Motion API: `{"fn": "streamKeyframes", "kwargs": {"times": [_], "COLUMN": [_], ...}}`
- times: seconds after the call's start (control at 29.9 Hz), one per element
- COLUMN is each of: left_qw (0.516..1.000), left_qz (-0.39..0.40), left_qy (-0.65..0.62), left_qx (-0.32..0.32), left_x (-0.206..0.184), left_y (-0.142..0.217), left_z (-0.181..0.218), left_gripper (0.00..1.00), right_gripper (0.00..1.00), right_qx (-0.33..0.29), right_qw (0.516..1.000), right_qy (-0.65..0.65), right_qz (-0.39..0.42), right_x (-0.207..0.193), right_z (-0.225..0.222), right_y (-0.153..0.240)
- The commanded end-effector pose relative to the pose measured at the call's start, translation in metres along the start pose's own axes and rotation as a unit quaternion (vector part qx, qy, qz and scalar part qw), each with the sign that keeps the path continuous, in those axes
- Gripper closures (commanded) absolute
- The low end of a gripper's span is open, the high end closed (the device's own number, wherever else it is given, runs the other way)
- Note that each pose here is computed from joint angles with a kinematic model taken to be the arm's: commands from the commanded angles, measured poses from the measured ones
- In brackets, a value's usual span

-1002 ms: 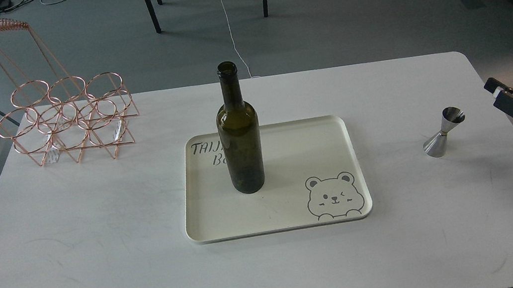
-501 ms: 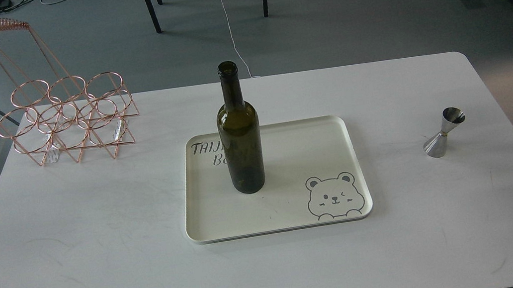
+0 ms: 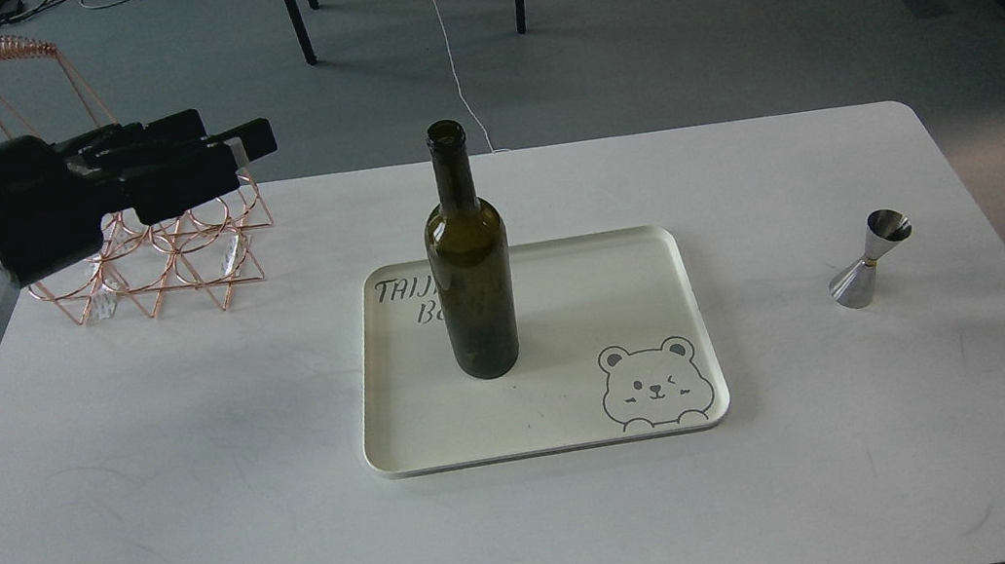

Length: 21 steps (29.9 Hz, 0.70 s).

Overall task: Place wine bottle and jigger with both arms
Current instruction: 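Reach the left gripper toward the neck of the green wine bottle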

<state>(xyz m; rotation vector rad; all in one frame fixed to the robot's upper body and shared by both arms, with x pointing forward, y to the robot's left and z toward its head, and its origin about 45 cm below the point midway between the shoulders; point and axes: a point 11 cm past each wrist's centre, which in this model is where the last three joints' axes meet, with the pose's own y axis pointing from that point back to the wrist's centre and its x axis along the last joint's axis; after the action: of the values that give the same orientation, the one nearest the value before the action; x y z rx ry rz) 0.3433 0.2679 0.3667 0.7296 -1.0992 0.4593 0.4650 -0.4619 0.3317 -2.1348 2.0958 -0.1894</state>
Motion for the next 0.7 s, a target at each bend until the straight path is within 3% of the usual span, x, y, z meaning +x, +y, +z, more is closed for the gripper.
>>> {"fn": "streamKeyframes", "kwargs": {"times": [0.0,0.17,0.67], "left_qw": [0.999,0.991,0.990], "left_qz": [-0.011,-0.031,0.014], "left_qy": [-0.044,-0.125,-0.121], "left_qx": [-0.008,-0.029,-0.068], "left_x": [-0.012,-0.042,-0.047], "left_y": [-0.017,-0.052,-0.087], "left_z": [0.009,0.032,0.061], "left_gripper": [0.03,0.08,0.10], "right_gripper": [0.03,0.03,0.03], "right_qx": [0.013,0.022,0.024], "right_qw": [1.000,0.999,0.999], "right_qy": [-0.018,-0.026,-0.025], "right_qz": [0.004,0.009,0.009], "right_x": [0.000,0.001,0.003], "right_z": [-0.006,-0.010,-0.014], "right_y": [-0.003,-0.004,-0.005]}}
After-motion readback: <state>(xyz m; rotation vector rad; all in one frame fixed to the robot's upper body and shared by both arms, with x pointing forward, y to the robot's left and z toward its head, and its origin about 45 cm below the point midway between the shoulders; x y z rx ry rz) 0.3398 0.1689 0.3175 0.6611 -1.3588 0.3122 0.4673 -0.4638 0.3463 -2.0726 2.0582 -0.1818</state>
